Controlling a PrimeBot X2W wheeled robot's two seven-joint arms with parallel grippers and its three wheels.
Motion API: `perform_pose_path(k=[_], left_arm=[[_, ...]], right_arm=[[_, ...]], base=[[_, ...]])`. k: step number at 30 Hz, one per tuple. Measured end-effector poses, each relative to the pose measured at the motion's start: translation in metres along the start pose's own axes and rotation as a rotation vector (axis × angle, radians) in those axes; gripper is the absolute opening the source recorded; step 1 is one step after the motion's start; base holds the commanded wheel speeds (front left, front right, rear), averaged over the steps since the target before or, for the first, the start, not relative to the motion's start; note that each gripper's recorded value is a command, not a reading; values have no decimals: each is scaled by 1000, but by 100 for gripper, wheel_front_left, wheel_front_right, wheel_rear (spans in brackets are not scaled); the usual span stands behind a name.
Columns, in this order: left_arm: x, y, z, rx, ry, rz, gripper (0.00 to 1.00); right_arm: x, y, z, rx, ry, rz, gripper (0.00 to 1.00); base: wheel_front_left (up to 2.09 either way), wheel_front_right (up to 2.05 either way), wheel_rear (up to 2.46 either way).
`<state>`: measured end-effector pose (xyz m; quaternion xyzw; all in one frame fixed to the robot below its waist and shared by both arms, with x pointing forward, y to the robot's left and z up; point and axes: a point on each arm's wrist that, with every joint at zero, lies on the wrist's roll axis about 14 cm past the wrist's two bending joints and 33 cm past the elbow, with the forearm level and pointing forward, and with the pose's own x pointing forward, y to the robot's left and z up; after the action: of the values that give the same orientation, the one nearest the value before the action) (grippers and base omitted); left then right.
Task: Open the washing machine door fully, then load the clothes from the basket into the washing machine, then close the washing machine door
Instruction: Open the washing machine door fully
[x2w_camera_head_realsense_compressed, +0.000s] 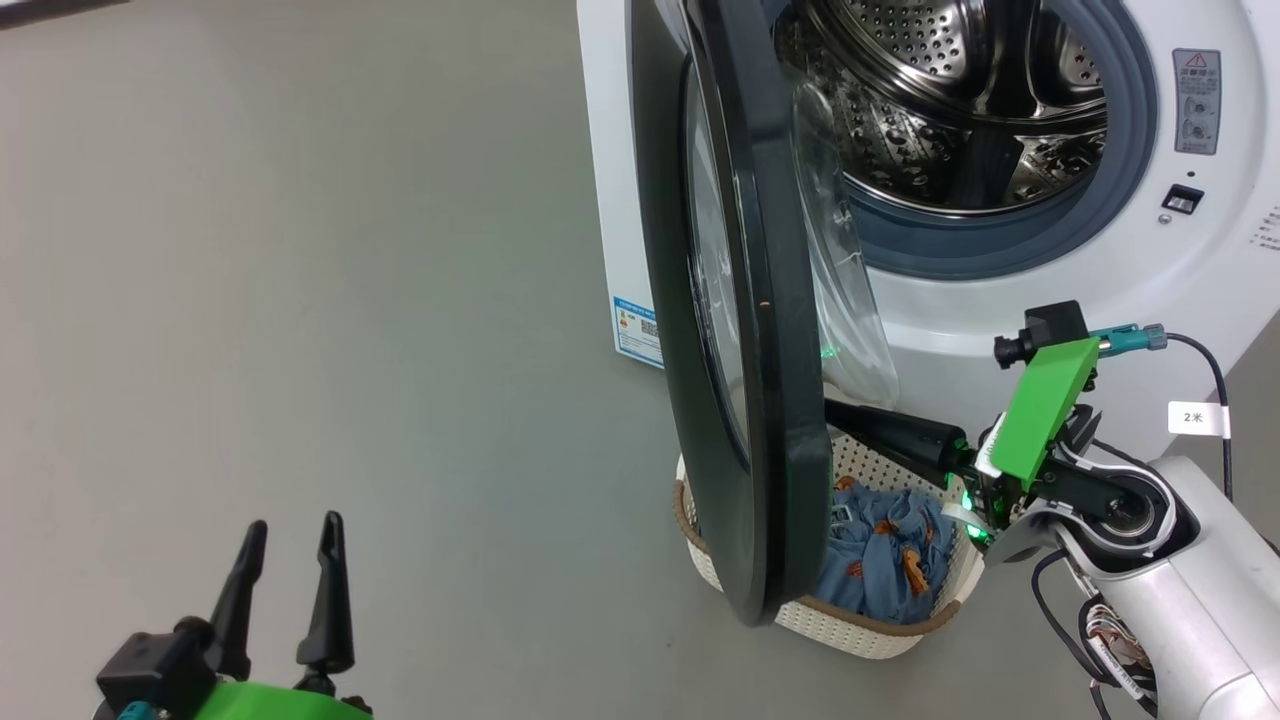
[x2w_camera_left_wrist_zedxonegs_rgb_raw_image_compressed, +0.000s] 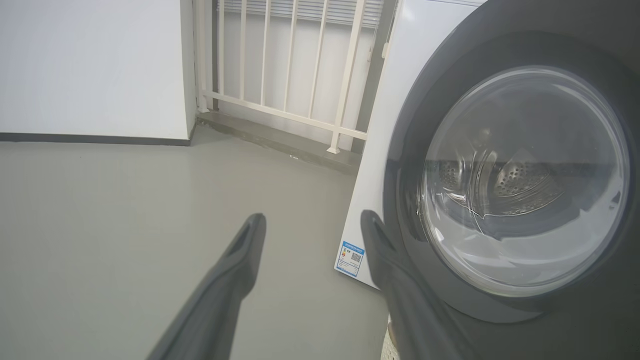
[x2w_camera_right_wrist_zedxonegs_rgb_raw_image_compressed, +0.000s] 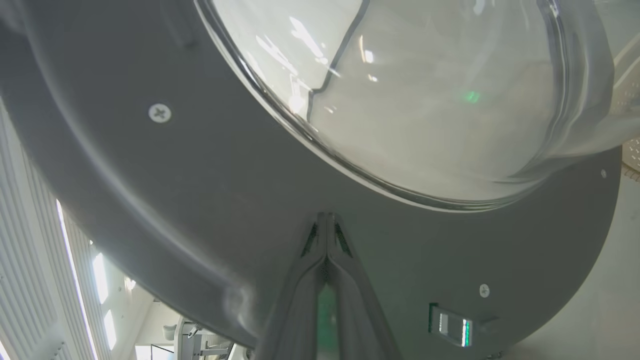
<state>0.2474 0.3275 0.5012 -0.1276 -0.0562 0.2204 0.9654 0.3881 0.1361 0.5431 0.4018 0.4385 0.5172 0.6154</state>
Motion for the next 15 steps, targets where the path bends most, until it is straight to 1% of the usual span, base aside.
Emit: perform_pose_path(k=[5,6,7,8,9,10,11,12,13,15], left_arm=[[-1,-6,-3,-5,8,-20,100],[-1,-7,-3,-6,8,-25,100],[-1,-8,-4,-7,8,-30,100],[-1,-10,-4,-7,9,-36,100],[-1,-11,-5,-7,12,-43,100],[-1,-13,-6,-7,15,-52,100],[-1,-16,-7,-6,20,-62,100],[-1,-18,-7,-6,21,-70,100],[-1,-21,-7,-7,20,-78,100],[2,-25,-7,-8,21,-94,100]], right_arm=[[-5,12,8,-41,-46,16,0],[-7,15,11,-48,-61,20,7],[-9,16,12,-53,-75,21,20],[-12,16,13,-57,-88,18,36],[-15,16,13,-60,-99,15,40],[-18,16,13,-63,-109,10,47],[-21,15,12,-66,-122,5,64],[-24,14,12,-70,-134,-3,95],[-28,13,12,-73,-148,-7,100],[-34,13,14,-87,-179,-15,100]], base=[[0,0,0],[0,0,0],[0,0,0],[0,0,0],[0,0,0],[0,0,0],[0,0,0],[0,0,0],[0,0,0],[0,0,0]])
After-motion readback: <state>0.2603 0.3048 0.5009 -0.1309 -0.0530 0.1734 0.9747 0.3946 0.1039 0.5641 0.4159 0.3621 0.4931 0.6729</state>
